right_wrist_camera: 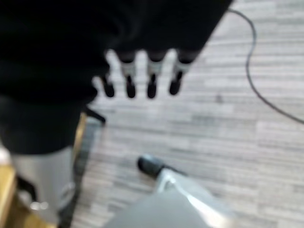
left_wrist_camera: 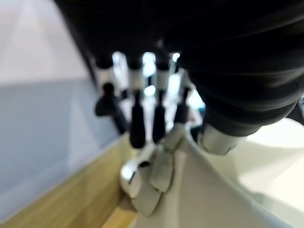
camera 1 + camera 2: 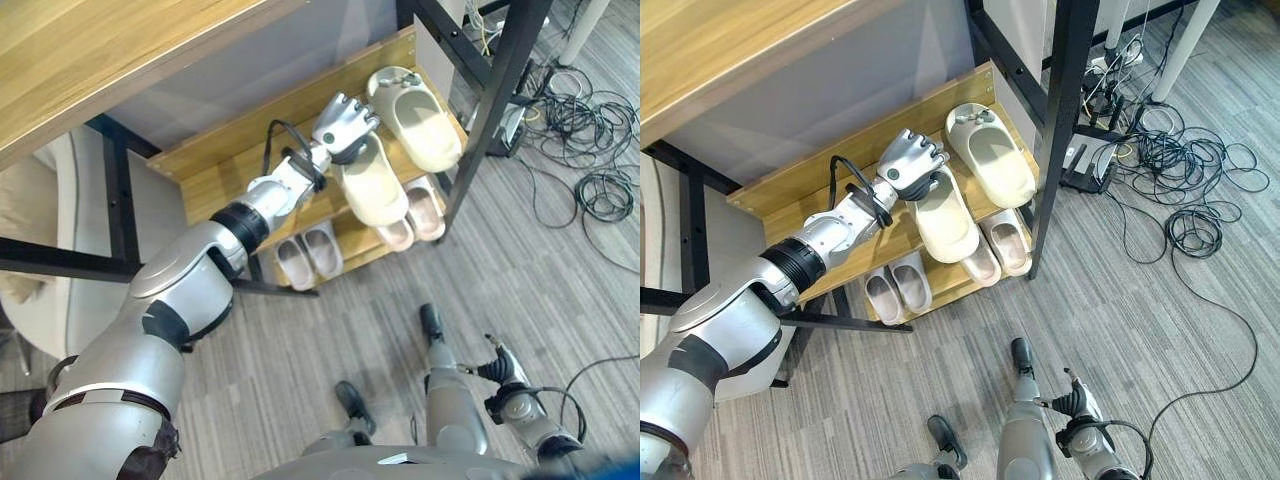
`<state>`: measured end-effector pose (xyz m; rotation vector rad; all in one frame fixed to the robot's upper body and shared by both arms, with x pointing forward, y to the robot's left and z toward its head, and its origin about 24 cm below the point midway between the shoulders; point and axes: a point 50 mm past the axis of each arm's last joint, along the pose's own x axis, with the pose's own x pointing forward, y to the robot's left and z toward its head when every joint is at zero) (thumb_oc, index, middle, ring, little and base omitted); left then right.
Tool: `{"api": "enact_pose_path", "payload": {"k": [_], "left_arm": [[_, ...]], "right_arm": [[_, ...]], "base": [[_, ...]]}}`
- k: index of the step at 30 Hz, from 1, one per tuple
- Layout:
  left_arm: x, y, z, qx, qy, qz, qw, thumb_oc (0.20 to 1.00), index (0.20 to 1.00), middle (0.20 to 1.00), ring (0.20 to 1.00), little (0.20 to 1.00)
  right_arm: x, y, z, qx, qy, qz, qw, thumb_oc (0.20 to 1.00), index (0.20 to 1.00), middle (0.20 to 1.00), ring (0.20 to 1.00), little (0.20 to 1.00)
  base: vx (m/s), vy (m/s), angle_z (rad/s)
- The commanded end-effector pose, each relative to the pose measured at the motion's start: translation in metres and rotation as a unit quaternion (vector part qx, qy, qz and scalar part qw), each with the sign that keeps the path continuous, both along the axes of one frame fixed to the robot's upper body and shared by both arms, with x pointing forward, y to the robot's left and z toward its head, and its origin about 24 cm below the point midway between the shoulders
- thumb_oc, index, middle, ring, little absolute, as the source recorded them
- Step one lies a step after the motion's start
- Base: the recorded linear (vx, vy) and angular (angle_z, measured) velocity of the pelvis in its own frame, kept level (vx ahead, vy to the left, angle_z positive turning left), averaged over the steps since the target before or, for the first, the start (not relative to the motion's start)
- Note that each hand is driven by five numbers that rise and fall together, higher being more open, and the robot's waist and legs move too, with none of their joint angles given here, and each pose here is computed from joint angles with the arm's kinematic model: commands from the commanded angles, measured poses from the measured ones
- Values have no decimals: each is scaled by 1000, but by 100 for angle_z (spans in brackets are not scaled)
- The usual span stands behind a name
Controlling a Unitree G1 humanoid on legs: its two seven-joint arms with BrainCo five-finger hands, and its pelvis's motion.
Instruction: Arrange the slippers neatly on the shoe rack.
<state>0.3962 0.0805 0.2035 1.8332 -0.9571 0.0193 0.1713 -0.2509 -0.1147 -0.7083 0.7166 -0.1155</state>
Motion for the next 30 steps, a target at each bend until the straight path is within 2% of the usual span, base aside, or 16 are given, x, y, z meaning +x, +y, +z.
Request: {"api": "enact_pose_path", "payload": {"k": [1, 8, 11, 15, 17, 18, 19, 20, 25, 30], "left_arm": [[12, 40, 75, -64, -99, 77, 990, 200, 200, 200, 200, 200], [17, 68, 97, -130, -95, 133, 978, 200, 200, 200, 200, 200], [17, 63, 99, -133, -95, 127, 978, 200, 200, 200, 200, 200], [17, 34, 94, -117, -92, 92, 985, 200, 200, 200, 200, 200], [17, 29, 90, -116, -85, 87, 986, 200, 200, 200, 200, 200], [17, 27, 89, -117, -84, 85, 986, 429, 429, 429, 429, 429], [17, 27, 89, -118, -84, 86, 986, 940, 940, 940, 940, 940], [18, 28, 85, -120, -79, 91, 985, 1000, 1000, 1000, 1000, 1000], [21, 40, 82, -147, -64, 113, 981, 1000, 1000, 1000, 1000, 1000], [19, 65, 89, -177, -75, 136, 972, 1000, 1000, 1000, 1000, 1000]], "right_arm": [[8, 6, 3, 3, -22, 5, 1000, 1000, 1000, 1000, 1000, 1000], [11, 7, 3, 2, -21, 7, 1000, 1000, 1000, 1000, 1000, 1000], [14, 6, 4, 1, -22, 2, 1000, 1000, 1000, 1000, 1000, 1000], [11, 4, 3, 0, -18, -3, 1000, 1000, 1000, 1000, 1000, 1000], [12, 1, 4, -3, -18, -7, 1000, 1000, 1000, 1000, 1000, 1000], [12, 1, 3, -4, -16, -8, 1000, 1000, 1000, 1000, 1000, 1000], [11, 1, 3, -4, -16, -8, 1000, 1000, 1000, 1000, 1000, 1000], [10, 1, 2, -3, -13, -11, 1000, 1000, 1000, 1000, 1000, 1000], [6, 1, 0, 3, -9, -18, 1000, 1000, 1000, 1000, 1000, 1000], [0, 0, -3, 12, 2, -23, 1000, 1000, 1000, 1000, 1000, 1000]], "base": [[0, 0, 0], [16, -26, -5], [26, -17, -11], [28, -4, -3], [0, 0, 0], [0, 2, -4], [0, 0, 0], [0, 0, 0], [0, 0, 0], [-3, -2, 2]]}}
